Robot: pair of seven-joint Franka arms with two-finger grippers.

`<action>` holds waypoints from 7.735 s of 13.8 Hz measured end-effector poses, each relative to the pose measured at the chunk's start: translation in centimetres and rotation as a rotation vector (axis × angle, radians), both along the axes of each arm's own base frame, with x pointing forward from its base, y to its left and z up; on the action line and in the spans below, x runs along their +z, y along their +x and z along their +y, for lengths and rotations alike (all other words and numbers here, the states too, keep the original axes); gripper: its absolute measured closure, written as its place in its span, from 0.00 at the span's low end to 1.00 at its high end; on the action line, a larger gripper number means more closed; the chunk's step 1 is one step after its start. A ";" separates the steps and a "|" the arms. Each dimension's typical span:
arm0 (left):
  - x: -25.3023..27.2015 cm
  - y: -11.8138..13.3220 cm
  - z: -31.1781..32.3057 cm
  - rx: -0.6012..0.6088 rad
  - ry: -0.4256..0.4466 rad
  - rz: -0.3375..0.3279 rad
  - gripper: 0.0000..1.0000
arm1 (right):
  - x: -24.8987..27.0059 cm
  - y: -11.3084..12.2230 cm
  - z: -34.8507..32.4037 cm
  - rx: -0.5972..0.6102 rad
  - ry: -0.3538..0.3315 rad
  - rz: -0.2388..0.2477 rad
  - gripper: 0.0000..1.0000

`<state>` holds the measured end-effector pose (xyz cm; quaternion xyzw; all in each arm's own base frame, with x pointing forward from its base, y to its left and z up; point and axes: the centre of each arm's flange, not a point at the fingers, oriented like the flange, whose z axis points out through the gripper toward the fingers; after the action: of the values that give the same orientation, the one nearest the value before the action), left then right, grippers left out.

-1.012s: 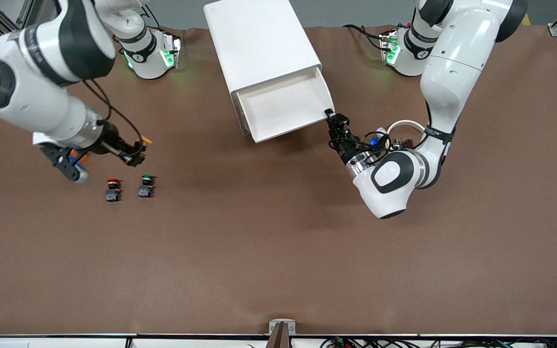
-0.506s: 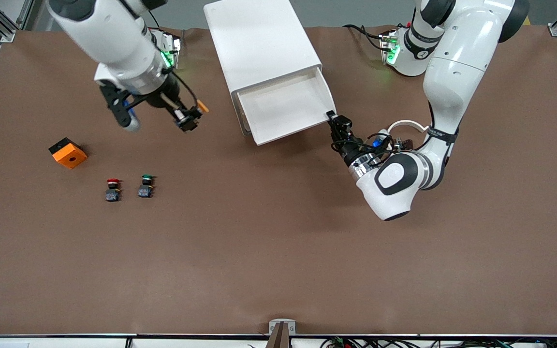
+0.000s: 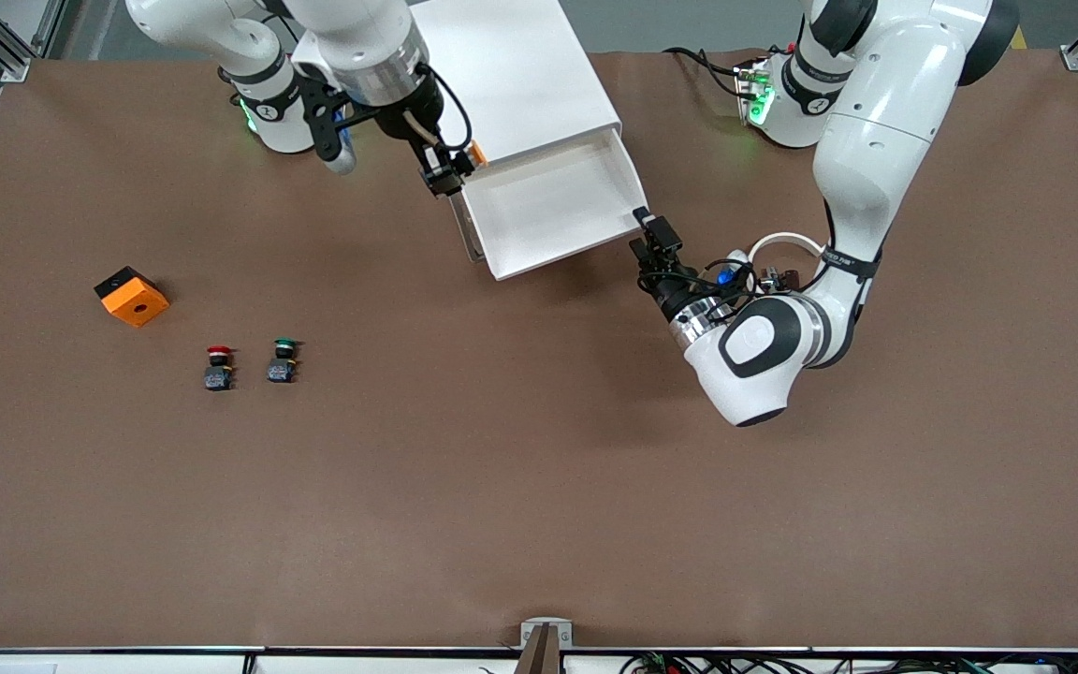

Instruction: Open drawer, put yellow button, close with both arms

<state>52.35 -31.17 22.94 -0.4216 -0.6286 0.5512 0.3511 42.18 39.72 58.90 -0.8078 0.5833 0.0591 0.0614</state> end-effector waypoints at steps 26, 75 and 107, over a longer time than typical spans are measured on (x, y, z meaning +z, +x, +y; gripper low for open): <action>18.1 1.1 -3.9 -0.582 -0.219 -0.720 0.00 | -16.0 -5.3 17.6 -0.160 -0.131 0.068 0.59; 16.5 6.4 -8.0 -1.171 -0.710 -1.474 0.00 | -6.3 1.5 10.8 0.725 -0.158 -0.095 0.00; 12.8 -9.9 -20.7 -1.200 -0.749 -1.319 0.00 | 6.0 13.1 -39.1 1.121 -0.053 -0.010 0.00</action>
<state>42.45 -51.90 35.75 -0.9818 -0.1632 0.0972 -0.0065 55.29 0.59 64.94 -0.9958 0.0655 0.0643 0.0031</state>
